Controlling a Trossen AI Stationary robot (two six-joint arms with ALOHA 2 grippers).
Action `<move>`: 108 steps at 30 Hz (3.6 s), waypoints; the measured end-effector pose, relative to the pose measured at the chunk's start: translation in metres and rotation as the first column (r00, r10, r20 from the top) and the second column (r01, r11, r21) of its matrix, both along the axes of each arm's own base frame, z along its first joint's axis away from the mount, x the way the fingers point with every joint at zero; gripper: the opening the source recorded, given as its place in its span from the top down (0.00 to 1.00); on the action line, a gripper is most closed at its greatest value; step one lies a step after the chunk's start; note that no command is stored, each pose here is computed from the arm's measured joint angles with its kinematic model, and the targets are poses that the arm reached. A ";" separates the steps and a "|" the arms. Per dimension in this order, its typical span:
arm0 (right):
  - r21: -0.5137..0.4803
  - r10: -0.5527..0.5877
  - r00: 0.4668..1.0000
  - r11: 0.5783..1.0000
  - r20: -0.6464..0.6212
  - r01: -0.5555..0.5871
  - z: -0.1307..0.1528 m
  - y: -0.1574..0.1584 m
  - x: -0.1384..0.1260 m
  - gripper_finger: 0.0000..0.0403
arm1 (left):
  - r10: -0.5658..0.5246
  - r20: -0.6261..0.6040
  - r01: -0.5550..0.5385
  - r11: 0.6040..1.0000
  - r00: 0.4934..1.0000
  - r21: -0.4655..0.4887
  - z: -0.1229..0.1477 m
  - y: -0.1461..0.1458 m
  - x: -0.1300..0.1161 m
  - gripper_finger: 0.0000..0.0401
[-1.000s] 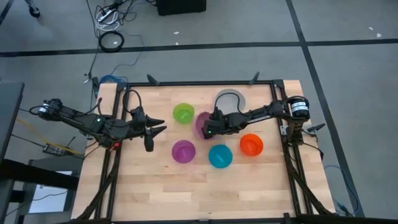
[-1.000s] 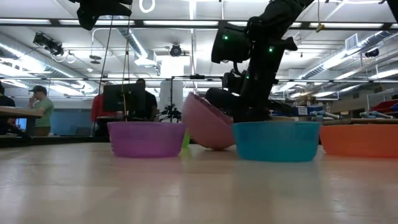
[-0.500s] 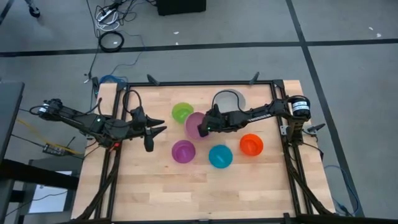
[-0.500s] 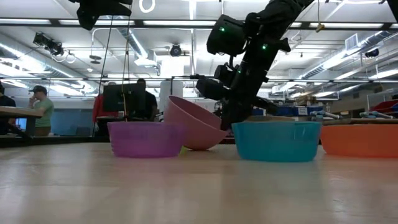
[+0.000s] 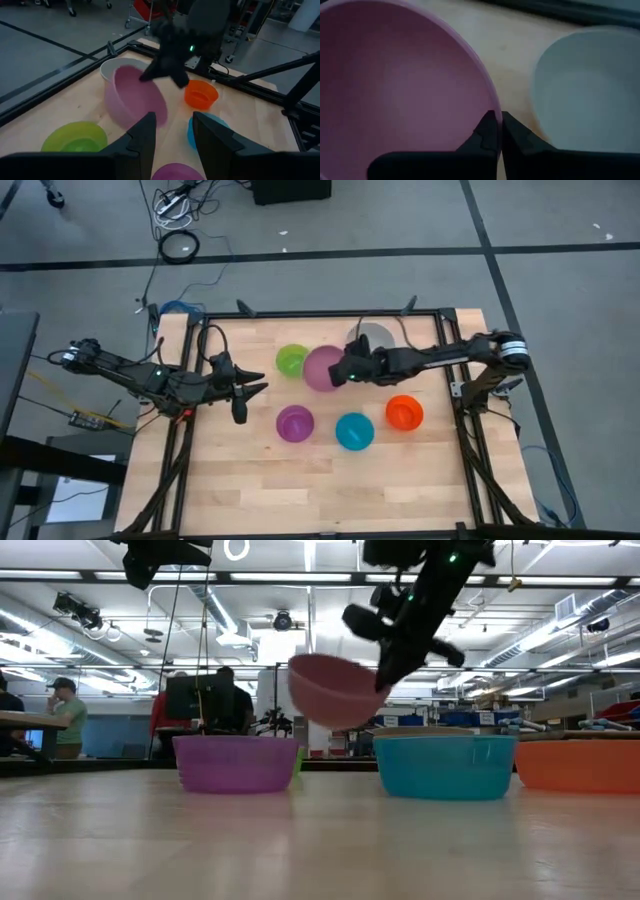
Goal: Nest bowls inside each other
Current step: Stack the pink bowl on the grey bowl, then stack the orange bowl on the pink bowl
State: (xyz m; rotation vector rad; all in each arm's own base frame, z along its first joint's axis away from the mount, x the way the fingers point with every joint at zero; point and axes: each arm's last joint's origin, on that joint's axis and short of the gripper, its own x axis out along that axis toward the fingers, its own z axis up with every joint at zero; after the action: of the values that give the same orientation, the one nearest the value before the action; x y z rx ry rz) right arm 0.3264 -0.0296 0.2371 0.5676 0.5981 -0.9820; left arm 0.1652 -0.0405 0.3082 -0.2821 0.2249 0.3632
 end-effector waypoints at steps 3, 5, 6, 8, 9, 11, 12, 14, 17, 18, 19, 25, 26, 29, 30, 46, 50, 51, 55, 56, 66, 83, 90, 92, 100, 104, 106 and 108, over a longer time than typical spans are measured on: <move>-0.023 -0.046 0.998 0.999 -0.038 0.045 0.015 -0.007 -0.019 1.00 | 0.000 0.000 0.000 1.000 1.000 0.000 0.000 0.000 0.000 0.66; -0.033 -0.095 0.992 0.995 -0.085 0.092 0.022 -0.016 -0.033 1.00 | 0.000 0.000 0.000 1.000 1.000 -0.001 0.000 0.000 0.000 0.66; -0.036 -0.116 0.987 0.993 -0.108 0.113 0.024 -0.021 -0.039 1.00 | 0.000 0.000 0.000 1.000 1.000 -0.001 0.000 0.000 0.000 0.66; -0.038 -0.155 0.978 0.988 -0.136 0.151 0.029 -0.032 -0.050 1.00 | -0.003 0.001 0.003 1.000 1.000 -0.004 0.000 0.000 0.000 0.66; -0.039 -0.170 0.974 0.985 -0.152 0.166 0.031 -0.038 -0.055 1.00 | -0.006 0.000 0.006 1.000 1.000 -0.005 0.000 0.000 0.000 0.66; -0.029 -0.187 0.968 0.982 -0.170 0.185 0.036 -0.050 -0.064 1.00 | -0.006 0.001 0.006 1.000 1.000 -0.008 0.000 0.000 0.000 0.66; -0.017 -0.194 0.966 0.981 -0.170 0.194 0.038 -0.056 -0.067 1.00 | -0.009 0.002 0.009 1.000 1.000 -0.013 0.000 0.000 0.000 0.66; 0.017 -0.199 0.963 0.979 -0.180 0.205 0.040 -0.069 -0.074 1.00 | -0.018 0.003 0.018 1.000 1.000 -0.023 0.000 -0.001 0.000 0.66; 0.098 -0.198 0.954 0.970 -0.226 0.224 0.036 -0.087 -0.084 1.00 | -0.030 0.005 0.030 0.999 1.000 -0.039 0.000 -0.001 0.000 0.66; 0.140 -0.188 0.951 0.964 -0.245 0.226 0.033 -0.092 -0.087 1.00 | -0.032 0.006 0.032 0.999 0.999 -0.041 0.000 -0.001 0.000 0.66; 0.177 -0.177 0.949 0.958 -0.261 0.227 0.030 -0.096 -0.089 1.00 | -0.034 0.006 0.034 0.998 0.999 -0.044 0.000 -0.001 0.000 0.66; 0.280 -0.098 0.958 0.944 -0.270 0.176 0.025 -0.105 -0.091 0.93 | -0.036 0.010 0.037 0.997 0.999 -0.062 0.000 -0.001 0.000 0.66; 0.282 -0.088 0.959 0.945 -0.271 0.166 0.025 -0.104 -0.090 0.90 | -0.036 0.010 0.037 0.997 0.999 -0.062 0.000 -0.001 0.000 0.66; 0.289 -0.073 0.959 0.945 -0.275 0.155 0.028 -0.100 -0.093 0.79 | -0.036 0.009 0.036 0.997 0.999 -0.063 0.000 -0.001 0.000 0.66; 0.291 -0.073 0.957 0.944 -0.282 0.157 0.029 -0.099 -0.094 0.75 | -0.036 0.010 0.036 0.997 0.999 -0.063 0.000 -0.001 0.000 0.66; 0.246 0.095 0.933 0.969 -0.348 -0.007 0.059 -0.019 -0.118 0.55 | -0.006 -0.143 0.004 1.000 0.990 -0.015 -0.014 0.002 -0.006 0.66; 0.306 0.180 0.906 0.950 -0.382 -0.060 0.059 0.024 -0.124 0.56 | 0.000 -0.163 -0.003 1.000 0.987 -0.020 -0.016 0.002 -0.007 0.66; 0.319 0.202 0.904 0.944 -0.377 -0.078 0.058 0.036 -0.124 0.56 | 0.000 -0.161 -0.003 1.000 0.987 -0.021 -0.016 0.002 -0.007 0.66; 0.363 0.295 0.905 0.915 -0.307 -0.176 0.053 0.082 -0.119 0.56 | 0.000 -0.151 -0.003 1.000 0.989 -0.022 -0.015 0.002 -0.006 0.66; 0.374 0.316 0.902 0.907 -0.295 -0.195 0.050 0.093 -0.118 0.56 | 0.001 -0.149 -0.004 1.000 0.989 -0.022 -0.015 0.002 -0.006 0.66; 0.405 0.386 0.780 0.895 -0.492 -0.187 -0.008 0.147 -0.092 0.56 | 0.007 -0.145 -0.012 0.999 0.989 -0.040 -0.016 0.002 -0.006 0.66; 0.359 0.384 0.670 0.915 -0.635 -0.185 -0.059 0.148 -0.066 0.56 | 0.006 -0.145 -0.012 0.999 0.989 -0.041 -0.015 0.002 -0.006 0.66; 0.361 0.374 0.669 0.918 -0.642 -0.167 -0.087 0.137 -0.060 0.59 | 0.006 -0.143 -0.012 0.999 0.990 -0.042 -0.015 0.002 -0.006 0.66; 0.362 0.369 0.676 0.918 -0.638 -0.159 -0.090 0.134 -0.061 0.62 | 0.006 -0.143 -0.012 0.999 0.990 -0.042 -0.015 0.002 -0.006 0.66; 0.399 0.401 0.658 0.902 -0.637 -0.164 -0.081 0.129 -0.064 0.96 | 0.006 -0.142 -0.013 0.999 0.990 -0.043 -0.015 0.002 -0.006 0.66; 0.401 0.398 0.660 0.903 -0.637 -0.157 -0.068 0.127 -0.071 0.99 | 0.006 -0.141 -0.013 0.999 0.990 -0.043 -0.015 0.002 -0.006 0.66; 0.374 0.381 0.658 0.914 -0.649 -0.159 -0.054 0.124 -0.075 0.99 | 0.006 -0.141 -0.012 0.999 0.990 -0.043 -0.015 0.002 -0.006 0.66; 0.329 0.348 0.666 0.931 -0.659 -0.161 -0.036 0.120 -0.079 1.00 | 0.006 -0.140 -0.013 0.999 0.990 -0.043 -0.015 0.002 -0.006 0.66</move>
State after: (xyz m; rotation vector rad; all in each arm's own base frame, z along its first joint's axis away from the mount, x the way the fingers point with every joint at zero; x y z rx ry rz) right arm 0.2475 0.0907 0.2009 0.2786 1.4833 -0.8384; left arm 0.1593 -0.0389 0.2931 -0.3013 0.3703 0.3883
